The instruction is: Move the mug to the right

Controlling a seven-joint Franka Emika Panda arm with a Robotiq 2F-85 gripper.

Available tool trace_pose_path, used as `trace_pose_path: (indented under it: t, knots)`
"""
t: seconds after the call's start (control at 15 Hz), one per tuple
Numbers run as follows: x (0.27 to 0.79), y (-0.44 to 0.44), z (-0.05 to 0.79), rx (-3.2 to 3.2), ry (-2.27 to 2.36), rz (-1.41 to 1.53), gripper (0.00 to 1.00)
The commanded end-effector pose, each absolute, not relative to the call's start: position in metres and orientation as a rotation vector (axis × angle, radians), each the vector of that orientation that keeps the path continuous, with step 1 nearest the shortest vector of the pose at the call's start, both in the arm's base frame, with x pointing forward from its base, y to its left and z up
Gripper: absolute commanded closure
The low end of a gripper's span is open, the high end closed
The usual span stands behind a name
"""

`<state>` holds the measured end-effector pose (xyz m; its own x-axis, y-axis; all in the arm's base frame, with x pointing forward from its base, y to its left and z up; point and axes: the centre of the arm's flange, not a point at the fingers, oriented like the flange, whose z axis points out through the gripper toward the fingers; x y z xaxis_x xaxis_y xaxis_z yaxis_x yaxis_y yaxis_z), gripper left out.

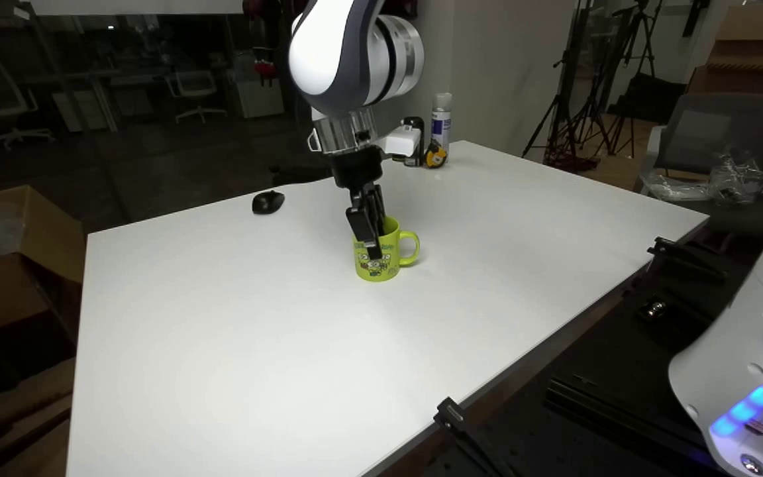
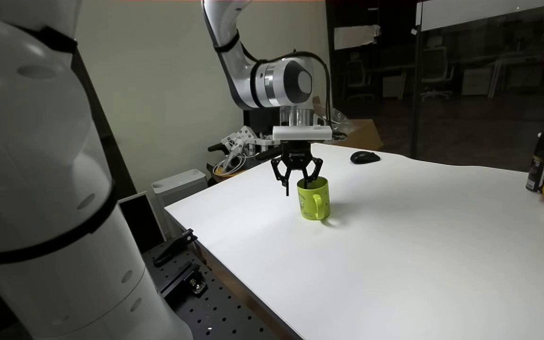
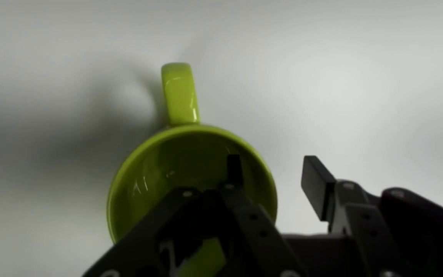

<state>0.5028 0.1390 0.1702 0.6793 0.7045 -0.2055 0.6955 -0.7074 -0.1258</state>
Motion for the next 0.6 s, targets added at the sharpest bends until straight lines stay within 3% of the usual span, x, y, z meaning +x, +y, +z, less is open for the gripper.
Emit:
trace_pose_path:
  t: [0.0, 0.2, 0.4, 0.47, 0.53]
  knots:
    - [0.5039, 0.1383, 0.1706, -2.847, -1.184, 0.362, 0.58]
    - [0.5058, 0.1363, 0.1713, -2.852, -1.179, 0.345, 0.76]
    - [0.5059, 0.1362, 0.1713, -2.852, -1.178, 0.344, 0.76]
    - [0.5059, 0.1362, 0.1713, -2.852, -1.178, 0.344, 0.94]
    - [0.5071, 0.1341, 0.1715, -2.888, -1.145, 0.315, 0.97]
